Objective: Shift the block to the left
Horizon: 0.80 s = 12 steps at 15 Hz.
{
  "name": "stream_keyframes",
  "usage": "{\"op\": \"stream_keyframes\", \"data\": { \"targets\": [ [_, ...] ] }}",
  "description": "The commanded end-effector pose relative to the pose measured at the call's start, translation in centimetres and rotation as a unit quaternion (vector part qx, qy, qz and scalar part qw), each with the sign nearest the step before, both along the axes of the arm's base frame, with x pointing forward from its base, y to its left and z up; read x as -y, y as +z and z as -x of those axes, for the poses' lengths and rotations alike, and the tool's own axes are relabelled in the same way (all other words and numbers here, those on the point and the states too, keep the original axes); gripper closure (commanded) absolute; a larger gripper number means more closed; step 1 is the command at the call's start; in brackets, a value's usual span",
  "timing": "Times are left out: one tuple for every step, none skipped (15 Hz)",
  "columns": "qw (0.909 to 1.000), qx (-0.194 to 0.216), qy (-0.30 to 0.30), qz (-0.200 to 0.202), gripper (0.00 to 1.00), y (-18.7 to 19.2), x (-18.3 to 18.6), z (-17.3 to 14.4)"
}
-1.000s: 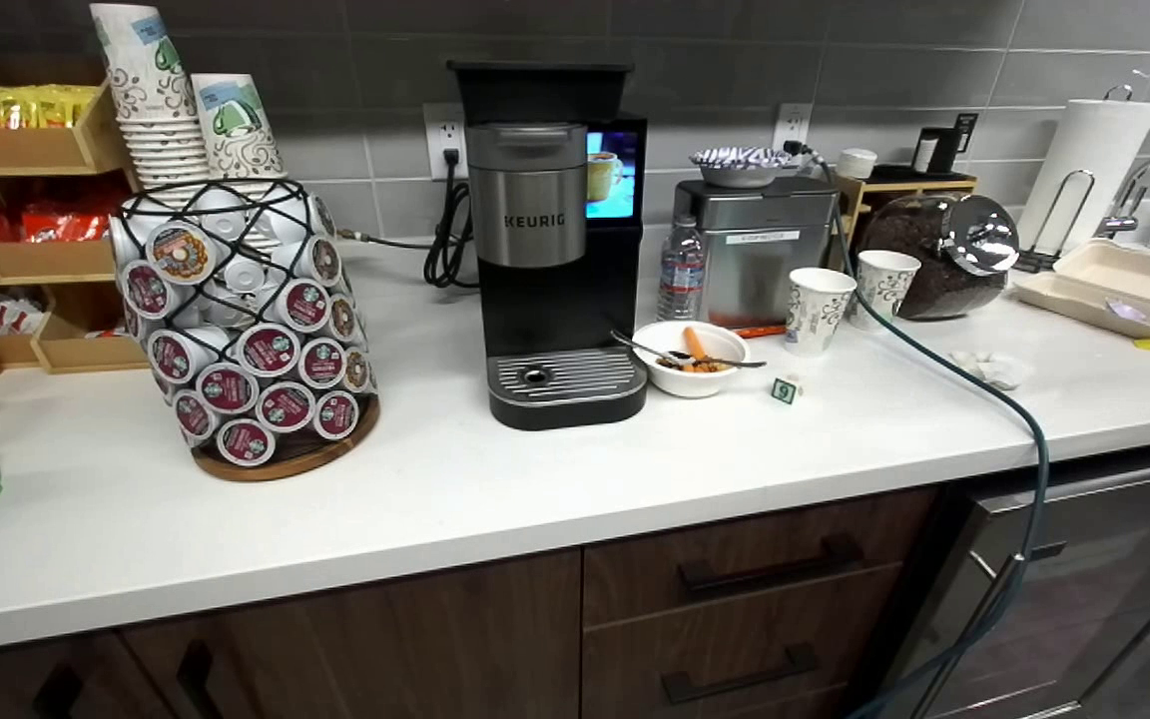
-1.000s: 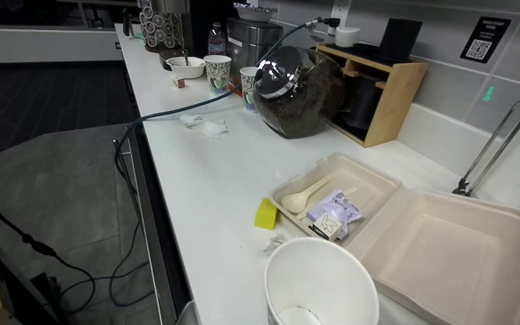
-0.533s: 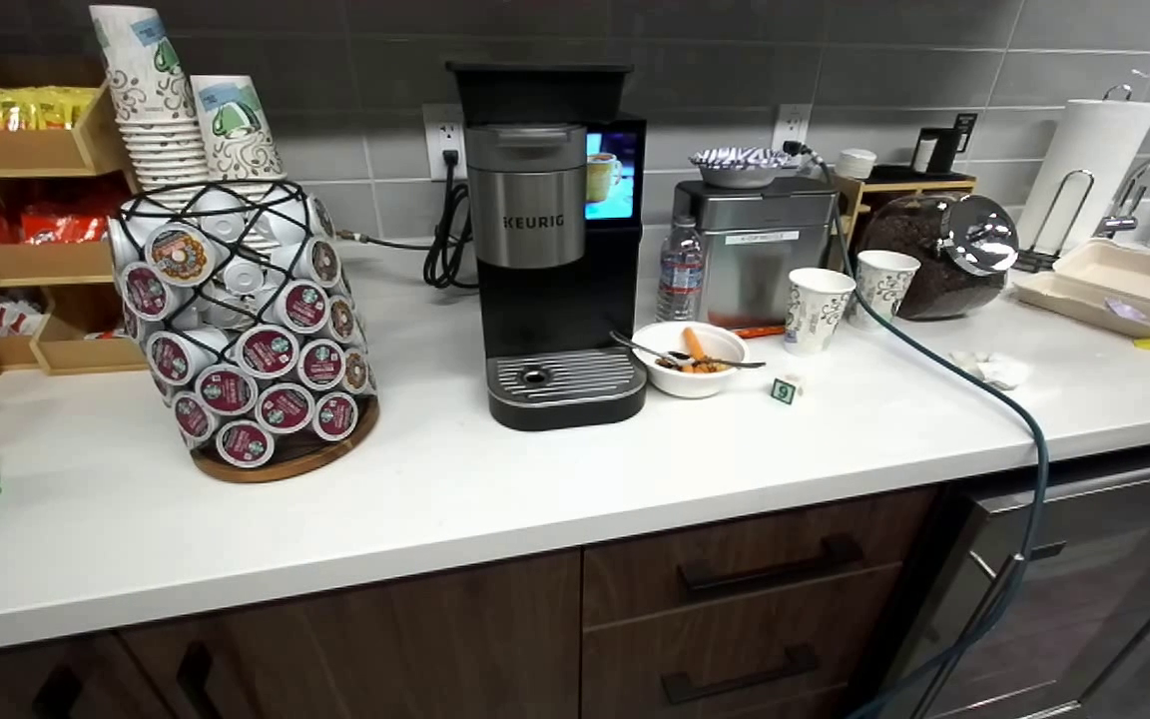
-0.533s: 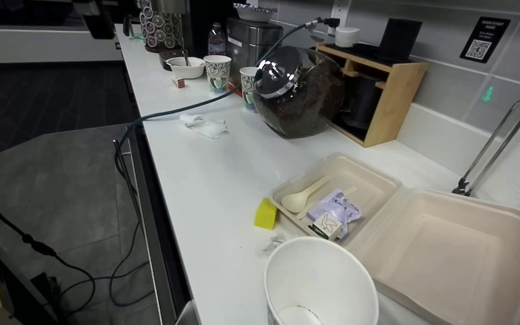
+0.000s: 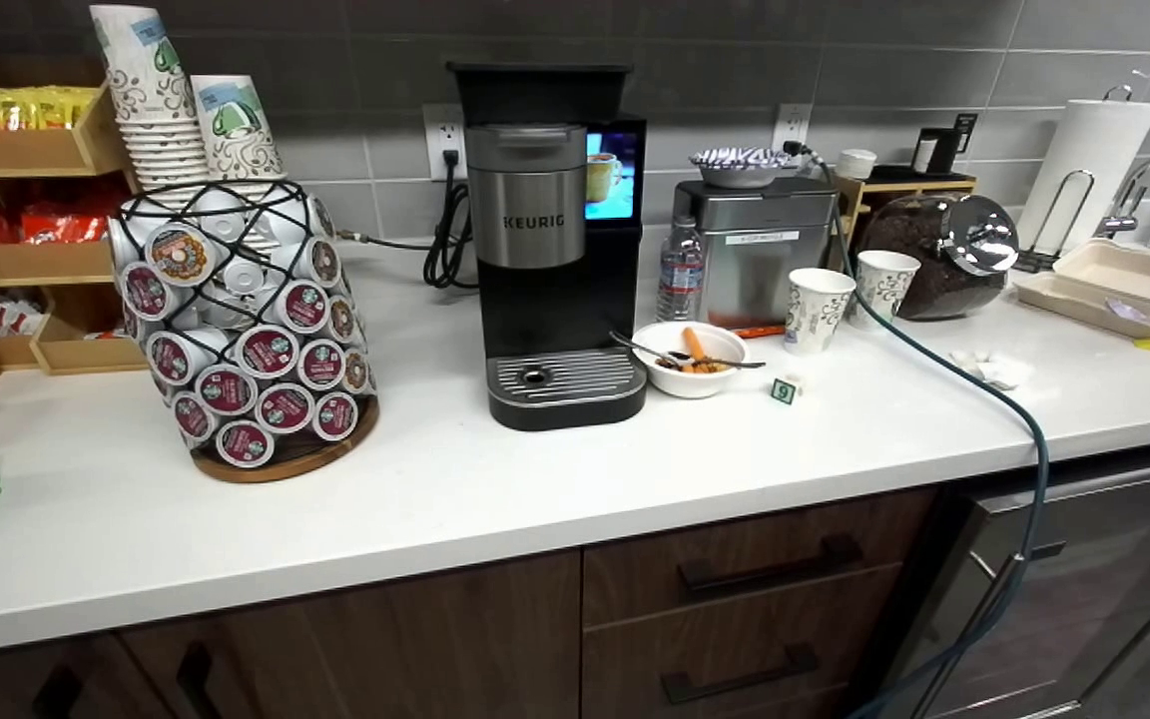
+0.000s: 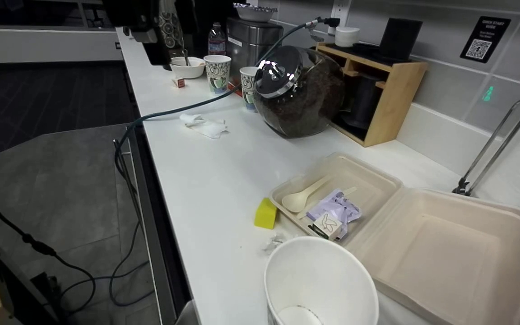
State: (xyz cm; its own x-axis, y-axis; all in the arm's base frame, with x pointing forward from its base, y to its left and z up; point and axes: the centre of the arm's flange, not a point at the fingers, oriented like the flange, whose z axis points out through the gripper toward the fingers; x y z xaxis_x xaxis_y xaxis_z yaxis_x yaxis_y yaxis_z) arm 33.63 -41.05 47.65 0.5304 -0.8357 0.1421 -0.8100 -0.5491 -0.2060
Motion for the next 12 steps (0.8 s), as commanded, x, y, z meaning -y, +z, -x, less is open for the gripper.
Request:
{"op": "stream_keyframes", "data": {
  "targets": [
    [0.9998,0.002,-0.018,0.010,0.00,-0.3,-0.3,-0.4],
    [0.9970,0.020,-0.073,0.017,0.00,-0.8,1.3,-2.0],
    [0.9950,0.026,-0.095,0.019,0.00,-0.8,2.7,-2.8],
    [0.9917,0.036,-0.121,0.023,0.00,-0.9,4.5,-3.9],
    [0.9879,0.044,-0.146,0.029,0.00,-1.3,5.7,-4.7],
    [0.9832,0.052,-0.171,0.037,0.00,-1.7,6.9,-5.6],
    [0.9781,0.056,-0.195,0.045,0.00,-2.2,7.8,-6.2],
    [0.9760,0.046,-0.205,0.059,0.00,-2.6,9.0,-6.7],
    [0.9786,0.037,-0.188,0.073,0.00,-2.8,10.2,-6.8],
    [0.9886,0.005,-0.129,0.077,0.00,-2.9,11.5,-6.4],
    [0.9917,-0.013,-0.105,0.074,0.00,-3.2,12.7,-6.1],
    [0.9953,-0.015,-0.074,0.060,0.00,-3.3,13.8,-5.4]
  ]
}}
